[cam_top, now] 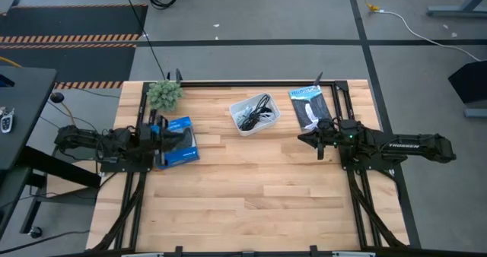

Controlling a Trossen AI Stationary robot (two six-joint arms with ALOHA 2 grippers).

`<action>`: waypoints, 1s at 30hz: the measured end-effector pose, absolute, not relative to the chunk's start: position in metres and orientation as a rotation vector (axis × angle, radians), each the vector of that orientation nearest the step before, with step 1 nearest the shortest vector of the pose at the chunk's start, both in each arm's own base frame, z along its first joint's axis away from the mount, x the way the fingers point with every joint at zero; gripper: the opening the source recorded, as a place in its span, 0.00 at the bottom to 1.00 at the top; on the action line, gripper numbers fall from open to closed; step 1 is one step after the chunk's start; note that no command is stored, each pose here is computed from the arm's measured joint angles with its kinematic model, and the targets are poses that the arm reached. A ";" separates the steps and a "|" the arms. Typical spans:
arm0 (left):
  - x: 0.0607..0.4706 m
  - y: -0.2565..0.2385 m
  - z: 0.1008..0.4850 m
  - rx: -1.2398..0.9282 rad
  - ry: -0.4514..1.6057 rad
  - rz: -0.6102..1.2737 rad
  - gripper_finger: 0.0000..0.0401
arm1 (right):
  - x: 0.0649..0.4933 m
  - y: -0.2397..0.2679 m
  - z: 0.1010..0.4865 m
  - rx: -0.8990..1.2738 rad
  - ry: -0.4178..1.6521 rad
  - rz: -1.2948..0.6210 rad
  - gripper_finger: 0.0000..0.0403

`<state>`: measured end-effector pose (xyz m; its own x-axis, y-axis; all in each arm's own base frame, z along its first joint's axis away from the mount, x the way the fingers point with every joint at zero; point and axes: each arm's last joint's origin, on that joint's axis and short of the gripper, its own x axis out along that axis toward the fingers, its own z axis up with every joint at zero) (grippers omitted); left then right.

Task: Pick and place USB-C Cables
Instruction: Return to Home Position

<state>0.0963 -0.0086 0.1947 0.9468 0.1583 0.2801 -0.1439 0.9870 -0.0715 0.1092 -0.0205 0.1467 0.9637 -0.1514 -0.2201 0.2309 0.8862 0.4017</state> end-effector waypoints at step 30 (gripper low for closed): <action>0.100 -0.012 0.182 -0.023 -0.158 0.054 0.11 | 0.109 -0.021 0.147 0.439 0.185 -0.200 0.05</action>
